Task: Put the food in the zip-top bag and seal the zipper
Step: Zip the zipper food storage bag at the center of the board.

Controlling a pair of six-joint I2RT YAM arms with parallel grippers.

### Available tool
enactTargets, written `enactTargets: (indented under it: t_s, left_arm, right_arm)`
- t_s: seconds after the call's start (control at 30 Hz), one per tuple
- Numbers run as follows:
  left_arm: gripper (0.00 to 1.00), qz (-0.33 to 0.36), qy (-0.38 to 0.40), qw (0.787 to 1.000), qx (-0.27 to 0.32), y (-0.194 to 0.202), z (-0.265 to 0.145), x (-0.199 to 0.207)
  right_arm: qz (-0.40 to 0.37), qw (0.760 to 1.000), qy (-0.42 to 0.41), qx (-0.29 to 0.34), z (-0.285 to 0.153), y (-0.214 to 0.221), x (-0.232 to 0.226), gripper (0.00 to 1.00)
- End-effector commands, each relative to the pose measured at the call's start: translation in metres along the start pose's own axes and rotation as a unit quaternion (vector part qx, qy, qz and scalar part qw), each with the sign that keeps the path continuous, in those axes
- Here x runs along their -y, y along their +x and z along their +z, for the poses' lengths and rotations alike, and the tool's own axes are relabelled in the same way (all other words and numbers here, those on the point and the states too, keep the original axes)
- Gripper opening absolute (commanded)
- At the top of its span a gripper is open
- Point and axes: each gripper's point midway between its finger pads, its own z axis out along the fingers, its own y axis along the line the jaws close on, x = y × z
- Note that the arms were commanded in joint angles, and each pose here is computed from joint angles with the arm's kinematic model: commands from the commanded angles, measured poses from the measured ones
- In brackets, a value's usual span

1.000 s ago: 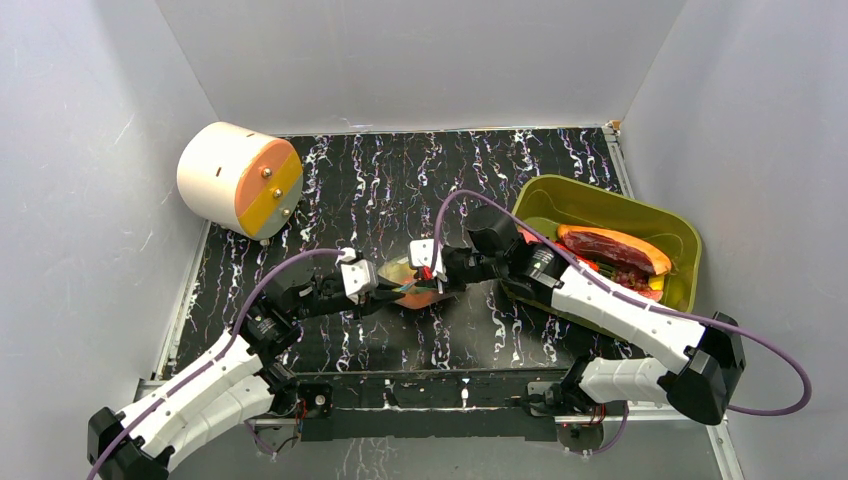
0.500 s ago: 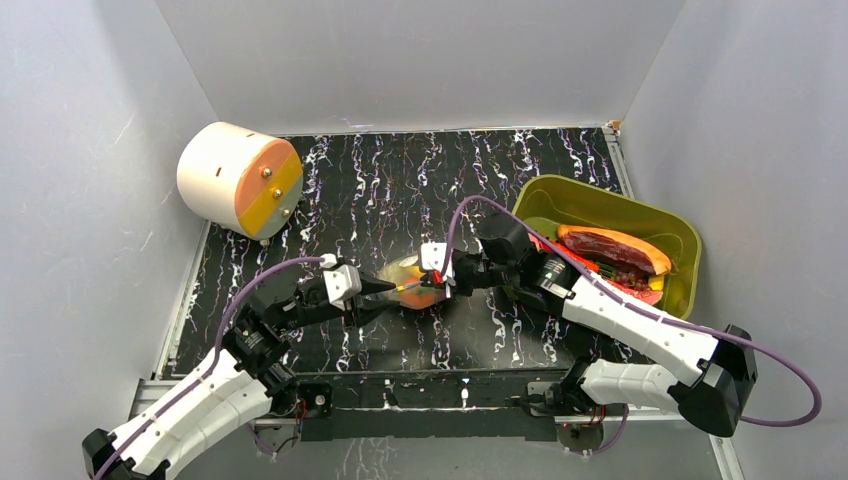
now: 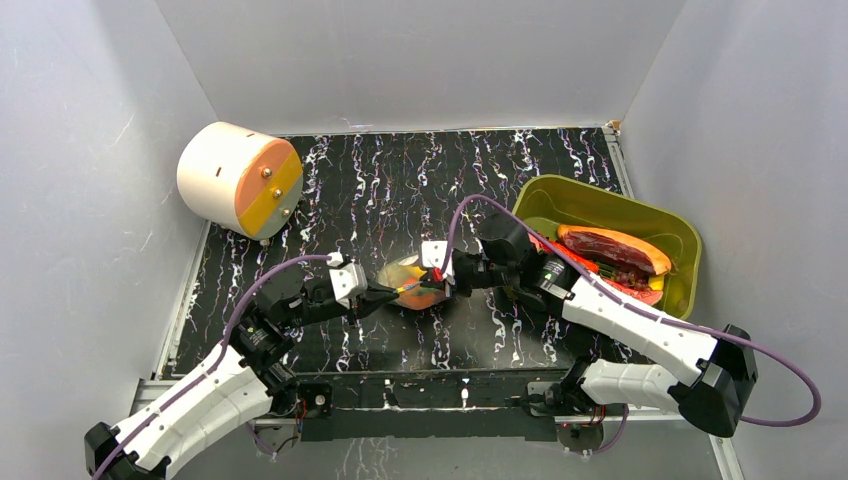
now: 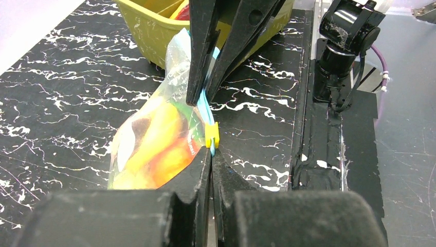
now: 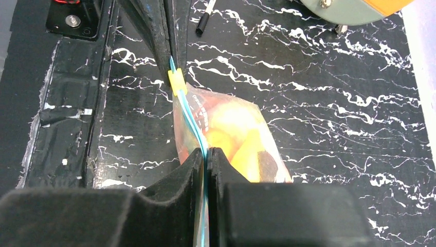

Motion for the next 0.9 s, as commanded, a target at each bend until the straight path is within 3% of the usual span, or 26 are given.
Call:
enactTargets:
  t_s: [0.0, 0.07, 0.27, 0.4, 0.6, 0.87]
  left_arm:
    - [0.0, 0.014, 0.008, 1.0, 0.015, -0.009, 0.002, 0.001]
    - [0.0, 0.014, 0.011, 1.0, 0.016, -0.01, 0.003, 0.002]
    - [0.0, 0.015, 0.011, 1.0, 0.012, -0.012, 0.006, -0.001]
    - [0.0, 0.016, 0.006, 1.0, 0.014, -0.013, 0.006, -0.002]
    - [0.0, 0.016, 0.005, 1.0, 0.013, -0.013, 0.004, -0.002]
    - [0.0, 0.018, 0.004, 1.0, 0.014, -0.015, 0.003, -0.002]
  right_arm:
    - [-0.017, 0.998, 0.018, 0.062, -0.005, -0.035, 0.008, 0.15]
    - [-0.012, 0.997, 0.011, 0.078, -0.004, -0.042, 0.006, 0.25]
    - [-0.005, 0.995, -0.008, 0.101, 0.0, -0.055, 0.004, 0.33]
    - [-0.002, 0.994, -0.025, 0.102, 0.006, -0.055, -0.001, 0.45]
    - [-0.001, 0.993, -0.036, 0.115, 0.014, -0.058, -0.007, 0.39]
    - [0.004, 0.993, -0.045, 0.107, 0.026, -0.056, -0.01, 0.21]
